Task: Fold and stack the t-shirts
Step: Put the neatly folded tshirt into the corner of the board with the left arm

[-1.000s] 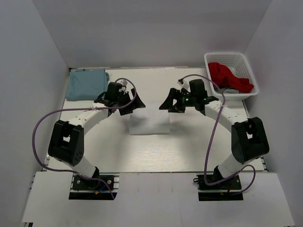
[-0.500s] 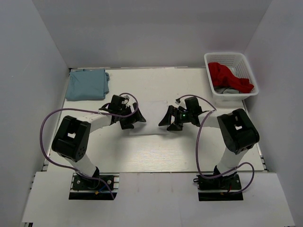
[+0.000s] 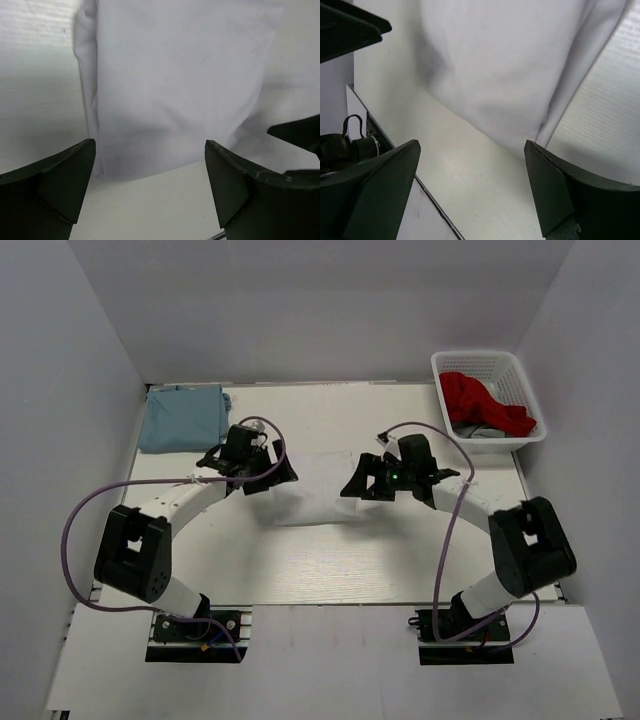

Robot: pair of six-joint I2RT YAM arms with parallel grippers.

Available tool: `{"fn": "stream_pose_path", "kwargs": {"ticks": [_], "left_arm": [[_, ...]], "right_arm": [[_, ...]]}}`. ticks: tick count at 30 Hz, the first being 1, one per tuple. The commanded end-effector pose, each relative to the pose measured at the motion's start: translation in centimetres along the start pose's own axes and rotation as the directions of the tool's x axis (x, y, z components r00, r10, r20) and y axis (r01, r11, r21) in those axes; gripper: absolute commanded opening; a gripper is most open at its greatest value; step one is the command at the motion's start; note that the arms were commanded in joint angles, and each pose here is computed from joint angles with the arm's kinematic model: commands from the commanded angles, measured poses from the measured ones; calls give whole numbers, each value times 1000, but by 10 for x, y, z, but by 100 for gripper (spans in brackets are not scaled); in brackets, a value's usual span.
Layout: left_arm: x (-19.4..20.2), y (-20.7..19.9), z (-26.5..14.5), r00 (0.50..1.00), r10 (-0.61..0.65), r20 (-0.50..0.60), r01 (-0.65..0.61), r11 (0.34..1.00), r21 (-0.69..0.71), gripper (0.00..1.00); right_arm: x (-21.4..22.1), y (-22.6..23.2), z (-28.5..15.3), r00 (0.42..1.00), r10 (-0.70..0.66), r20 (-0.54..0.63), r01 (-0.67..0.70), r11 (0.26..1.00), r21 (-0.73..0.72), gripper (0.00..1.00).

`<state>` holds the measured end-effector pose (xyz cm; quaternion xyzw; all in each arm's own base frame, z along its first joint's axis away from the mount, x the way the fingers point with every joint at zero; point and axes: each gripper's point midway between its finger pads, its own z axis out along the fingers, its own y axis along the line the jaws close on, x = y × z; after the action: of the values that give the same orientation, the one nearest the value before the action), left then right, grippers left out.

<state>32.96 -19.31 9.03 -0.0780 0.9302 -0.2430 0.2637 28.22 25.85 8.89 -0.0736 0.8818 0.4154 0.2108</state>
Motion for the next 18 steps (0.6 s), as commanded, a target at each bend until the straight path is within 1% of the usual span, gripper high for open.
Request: {"fn": "stream_pose_path", "kwargs": {"ticks": [1, 3, 4, 6, 10, 12, 14, 15, 17, 18], "left_arm": [[-33, 0, -19, 991, 86, 99, -79, 994, -72, 100], [-29, 13, -8, 994, 91, 59, -83, 988, -133, 100], [-34, 9, -7, 994, 90, 54, -82, 987, -137, 100], [-31, 19, -2, 995, 94, 20, -89, 979, -185, 100], [-25, 30, 16, 996, 86, -17, -88, 972, -219, 100], [-23, 33, 22, 995, 95, -34, -100, 969, -226, 94], [-15, 42, 32, 993, 96, -72, -111, 963, -245, 91], [-12, 45, 35, 992, 93, -85, -112, 961, -252, 88], [-6, 53, 42, 991, 87, -106, -113, 955, -275, 85], [-3, 59, 50, 989, 82, -123, -115, 949, -294, 80]], "right_arm": [[-22, 15, -23, 990, -116, 80, 114, 993, 35, 90], [-25, 20, -33, 984, -142, 104, 139, 989, 39, 90], [-22, 17, -33, 987, -133, 91, 128, 990, 55, 90], [-25, 16, -38, 984, -142, 105, 134, 988, 77, 90], [-33, 18, -50, 975, -169, 147, 153, 982, 114, 90], [-37, 17, -53, 973, -176, 152, 156, 979, 132, 90], [-39, 16, -54, 971, -185, 153, 162, 975, 151, 90], [-39, 15, -54, 971, -184, 150, 161, 975, 155, 90], [-37, 11, -54, 974, -179, 142, 153, 973, 173, 90], [-36, 9, -53, 975, -176, 138, 151, 973, 176, 90]]}}
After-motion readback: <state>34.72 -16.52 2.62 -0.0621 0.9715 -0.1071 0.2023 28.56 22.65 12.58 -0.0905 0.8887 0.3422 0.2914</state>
